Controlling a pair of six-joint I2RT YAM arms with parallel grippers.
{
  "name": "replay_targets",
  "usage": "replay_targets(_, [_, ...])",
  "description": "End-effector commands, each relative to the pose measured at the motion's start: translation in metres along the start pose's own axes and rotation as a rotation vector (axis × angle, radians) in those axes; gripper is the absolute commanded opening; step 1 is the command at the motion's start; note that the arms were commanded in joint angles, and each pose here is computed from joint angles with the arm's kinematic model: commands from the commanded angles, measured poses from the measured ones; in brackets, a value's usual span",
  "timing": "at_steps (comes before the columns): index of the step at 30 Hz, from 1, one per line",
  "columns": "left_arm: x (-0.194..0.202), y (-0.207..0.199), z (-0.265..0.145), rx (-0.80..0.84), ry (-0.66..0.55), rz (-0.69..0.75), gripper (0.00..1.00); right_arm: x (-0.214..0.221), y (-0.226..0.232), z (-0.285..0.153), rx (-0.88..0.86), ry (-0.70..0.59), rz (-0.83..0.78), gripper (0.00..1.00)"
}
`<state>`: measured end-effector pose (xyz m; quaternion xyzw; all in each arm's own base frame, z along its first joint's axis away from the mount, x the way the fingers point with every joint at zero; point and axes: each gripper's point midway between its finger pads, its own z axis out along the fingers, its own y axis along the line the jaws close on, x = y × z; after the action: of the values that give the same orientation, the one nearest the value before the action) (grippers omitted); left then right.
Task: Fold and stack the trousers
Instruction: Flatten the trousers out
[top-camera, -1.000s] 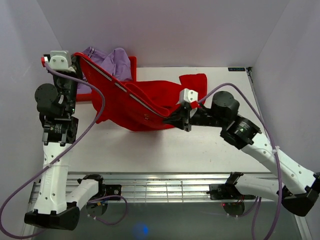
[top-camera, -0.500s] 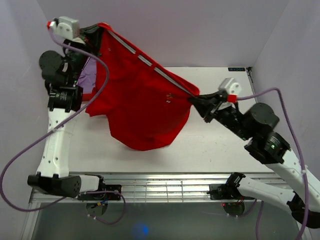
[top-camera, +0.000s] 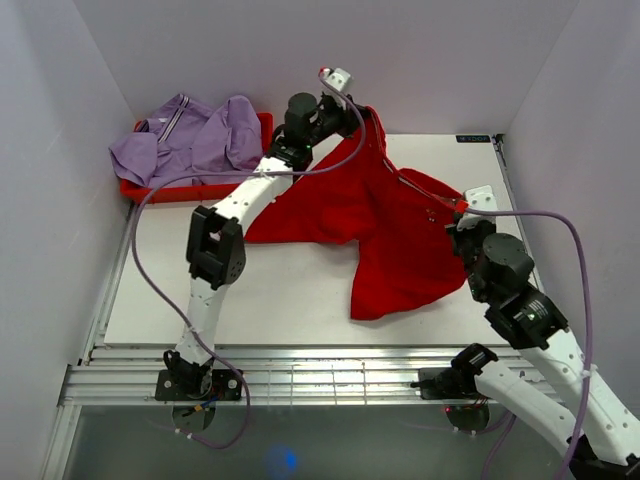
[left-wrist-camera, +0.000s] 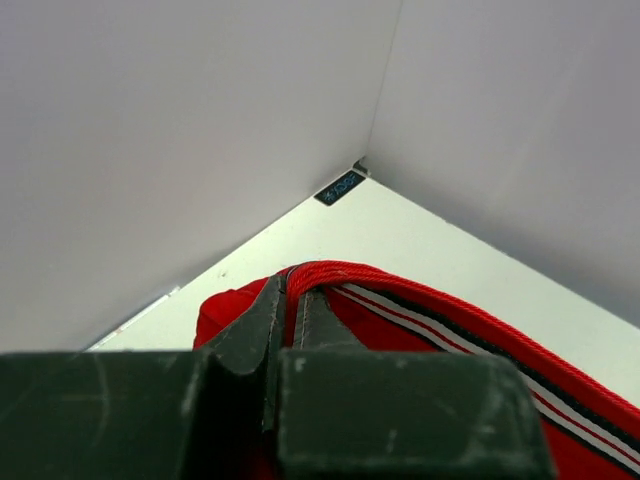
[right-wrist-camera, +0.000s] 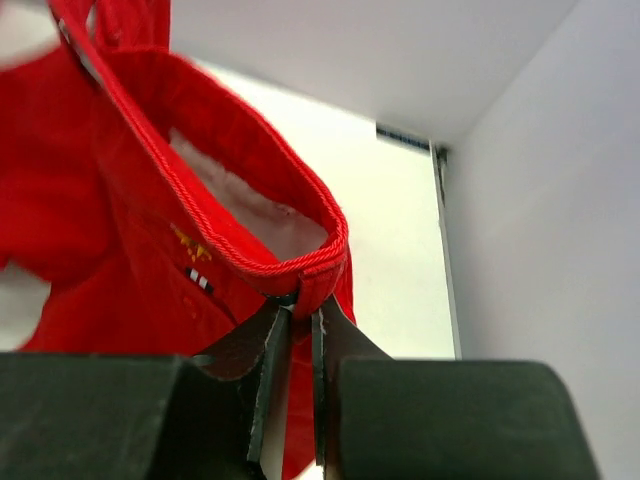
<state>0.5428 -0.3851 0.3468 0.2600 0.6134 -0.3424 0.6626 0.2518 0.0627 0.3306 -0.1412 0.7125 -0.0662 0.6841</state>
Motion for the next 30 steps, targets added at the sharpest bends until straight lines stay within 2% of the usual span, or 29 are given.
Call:
replay_targets(1, [-0.038, 0.013, 0.024, -0.051, -0.14, 0.1, 0.0, 0.03, -0.008, 0.014, 0.082, 0.084, -0.024, 0.08])
replay_targets(2, [-0.044, 0.017, 0.028, -0.065, -0.156, 0.118, 0.06, 0.038, -0.017, 0.02, 0.11, 0.112, 0.0, 0.08])
replay_targets(3, [-0.033, 0.021, 0.031, -0.071, -0.133, 0.126, 0.2, 0.046, -0.017, 0.028, 0.107, 0.145, 0.004, 0.08])
replay_targets(4, [-0.021, 0.023, 0.03, -0.075, -0.087, 0.149, 0.5, 0.05, -0.024, 0.035, 0.101, 0.159, 0.029, 0.08])
replay_targets(5, [-0.022, 0.025, 0.026, -0.087, -0.066, 0.169, 0.61, 0.054, -0.027, 0.04, 0.095, 0.172, 0.045, 0.08])
replay_targets(7, [0.003, 0.025, 0.01, -0.091, 0.052, 0.129, 0.83, 0.058, -0.025, 0.054, 0.028, 0.198, 0.094, 0.08])
replay_targets(8, [-0.034, 0.009, -0.011, -0.061, 0.03, 0.134, 0.98, 0.064, -0.038, 0.058, 0.05, 0.214, 0.121, 0.08])
replay_targets(9, [-0.034, 0.004, -0.026, -0.053, 0.057, 0.121, 0.98, 0.072, -0.036, 0.065, 0.022, 0.243, 0.134, 0.08])
replay_targets(10, [0.01, 0.002, -0.048, -0.053, 0.165, 0.082, 0.98, 0.072, -0.034, 0.07, -0.012, 0.245, 0.154, 0.08])
replay_targets(11, [-0.025, -0.014, -0.077, -0.041, 0.136, 0.097, 0.98, 0.08, -0.041, 0.072, 0.005, 0.271, 0.165, 0.08])
replay_targets(12, [-0.016, -0.024, -0.097, -0.002, 0.174, 0.089, 0.98, 0.091, -0.041, 0.079, -0.005, 0.308, 0.173, 0.08])
replay_targets(13, [0.031, -0.028, -0.122, 0.008, 0.288, 0.052, 0.98, 0.095, -0.038, 0.083, -0.028, 0.321, 0.183, 0.08])
replay_targets(14, [0.014, -0.037, -0.144, 0.019, 0.277, 0.071, 0.98, 0.103, -0.051, 0.084, 0.004, 0.341, 0.196, 0.08])
replay_targets(15, [0.028, -0.036, -0.159, 0.024, 0.324, 0.051, 0.98, 0.113, -0.047, 0.089, -0.028, 0.371, 0.205, 0.08])
replay_targets(16, [0.058, -0.039, -0.18, 0.031, 0.432, -0.001, 0.97, 0.118, -0.043, 0.092, -0.057, 0.385, 0.209, 0.08])
replay_targets(18, [0.067, -0.037, -0.205, 0.03, 0.488, -0.056, 0.94, 0.123, -0.042, 0.096, -0.093, 0.408, 0.222, 0.08])
replay_targets(20, [0.095, -0.046, -0.231, 0.05, 0.572, -0.129, 0.92, 0.112, -0.036, 0.098, -0.149, 0.385, 0.243, 0.08])
replay_targets(22, [0.101, -0.054, -0.249, 0.069, 0.599, -0.13, 0.9, 0.106, -0.033, 0.099, -0.173, 0.374, 0.252, 0.08])
replay_targets(25, [0.13, -0.077, -0.275, 0.101, 0.672, -0.248, 0.88, 0.108, -0.051, 0.104, -0.083, 0.389, 0.222, 0.08])
replay_targets(26, [0.153, -0.09, -0.288, 0.117, 0.725, -0.292, 0.89, 0.117, -0.058, 0.108, -0.052, 0.419, 0.206, 0.08])
replay_targets(30, [0.185, -0.125, -0.303, 0.2, 0.759, -0.312, 0.89, 0.111, -0.074, 0.116, -0.04, 0.406, 0.236, 0.08])
